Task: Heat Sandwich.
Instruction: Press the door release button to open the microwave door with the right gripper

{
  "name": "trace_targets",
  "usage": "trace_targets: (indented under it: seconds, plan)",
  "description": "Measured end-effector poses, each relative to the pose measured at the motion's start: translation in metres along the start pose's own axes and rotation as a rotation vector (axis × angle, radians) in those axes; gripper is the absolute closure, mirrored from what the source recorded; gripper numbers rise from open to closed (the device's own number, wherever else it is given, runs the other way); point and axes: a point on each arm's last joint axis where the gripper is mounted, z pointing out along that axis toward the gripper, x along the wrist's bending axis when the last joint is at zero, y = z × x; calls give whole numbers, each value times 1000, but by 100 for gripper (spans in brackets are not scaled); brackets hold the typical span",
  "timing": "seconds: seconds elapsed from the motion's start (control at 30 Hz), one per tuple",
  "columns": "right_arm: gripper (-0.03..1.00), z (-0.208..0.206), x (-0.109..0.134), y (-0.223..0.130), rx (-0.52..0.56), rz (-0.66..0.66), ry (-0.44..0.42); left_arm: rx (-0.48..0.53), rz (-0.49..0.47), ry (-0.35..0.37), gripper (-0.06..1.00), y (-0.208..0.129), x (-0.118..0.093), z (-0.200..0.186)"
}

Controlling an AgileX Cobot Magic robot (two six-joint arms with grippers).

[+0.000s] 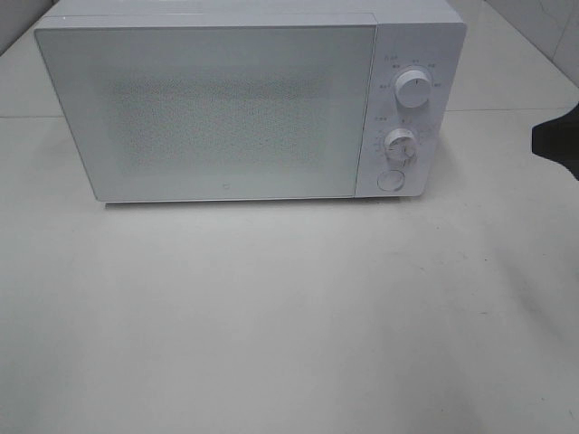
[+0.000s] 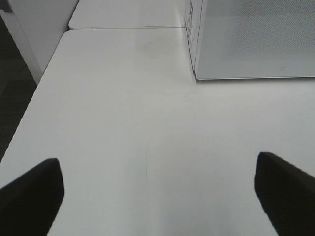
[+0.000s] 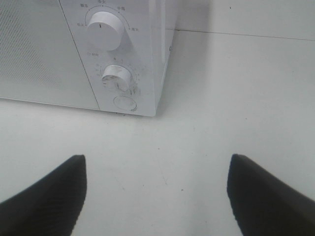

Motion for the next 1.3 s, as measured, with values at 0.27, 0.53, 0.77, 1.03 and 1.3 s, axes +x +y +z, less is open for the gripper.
trace_targets:
  seconds: [0.27,0.53,0.77,1.03,1.3]
  plan:
    - [20,29,0,5,-30,24,1,0,0,0,-5,0,0,0]
    - [20,67,0,5,-68,50,4,0,0,0,-5,0,0,0]
    - [20,92,4,-2,-154,60,18,0,0,0,-5,0,0,0]
    - [20,110,30,-33,-246,21,-7,0,0,0,-5,0,0,0]
    - [20,120,50,-46,-278,-9,-34,0,0,0,-5,0,0,0]
